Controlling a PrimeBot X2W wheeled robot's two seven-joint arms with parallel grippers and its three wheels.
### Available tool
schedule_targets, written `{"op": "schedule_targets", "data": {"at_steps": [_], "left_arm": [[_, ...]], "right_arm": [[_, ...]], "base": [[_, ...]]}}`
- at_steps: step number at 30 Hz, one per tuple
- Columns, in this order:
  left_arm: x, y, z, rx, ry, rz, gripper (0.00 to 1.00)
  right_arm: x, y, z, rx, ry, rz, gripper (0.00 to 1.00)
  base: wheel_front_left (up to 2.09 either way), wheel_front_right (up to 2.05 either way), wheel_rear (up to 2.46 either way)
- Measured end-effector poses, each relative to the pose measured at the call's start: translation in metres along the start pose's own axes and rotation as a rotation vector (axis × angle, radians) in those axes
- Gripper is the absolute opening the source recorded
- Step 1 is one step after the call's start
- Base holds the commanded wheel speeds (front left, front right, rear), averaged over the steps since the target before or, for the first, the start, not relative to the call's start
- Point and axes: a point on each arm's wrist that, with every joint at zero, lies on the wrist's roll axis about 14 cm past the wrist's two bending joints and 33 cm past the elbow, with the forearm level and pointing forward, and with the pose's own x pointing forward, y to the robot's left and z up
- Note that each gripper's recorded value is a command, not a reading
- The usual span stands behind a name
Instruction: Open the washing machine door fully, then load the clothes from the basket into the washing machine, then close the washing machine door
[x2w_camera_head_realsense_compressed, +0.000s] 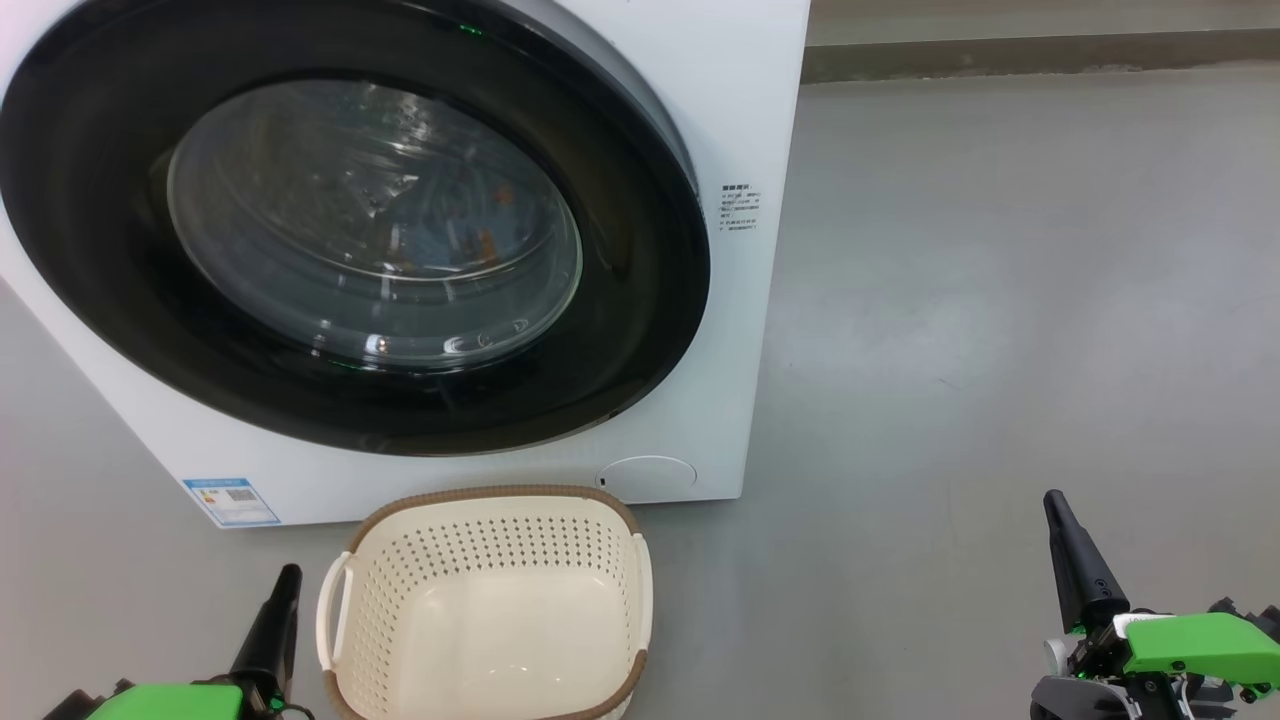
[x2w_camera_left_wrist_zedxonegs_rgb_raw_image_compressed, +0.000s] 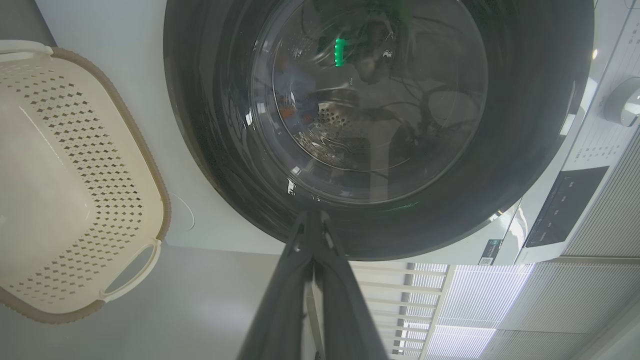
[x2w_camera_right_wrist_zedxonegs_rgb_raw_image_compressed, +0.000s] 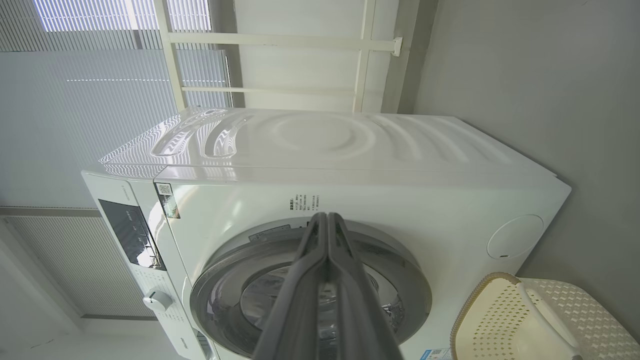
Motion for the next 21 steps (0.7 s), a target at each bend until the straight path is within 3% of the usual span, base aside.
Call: {"op": "schedule_targets", "data": {"at_steps": [21], "left_arm": [[0.0001, -0.0001, 0.0002, -0.001, -0.001, 0.000, 0.00]], "right_arm": [[0.0000, 0.0000, 0.0000, 0.000, 0.000, 0.000, 0.00]], "base": [[0.00, 0.00, 0.00]]}}
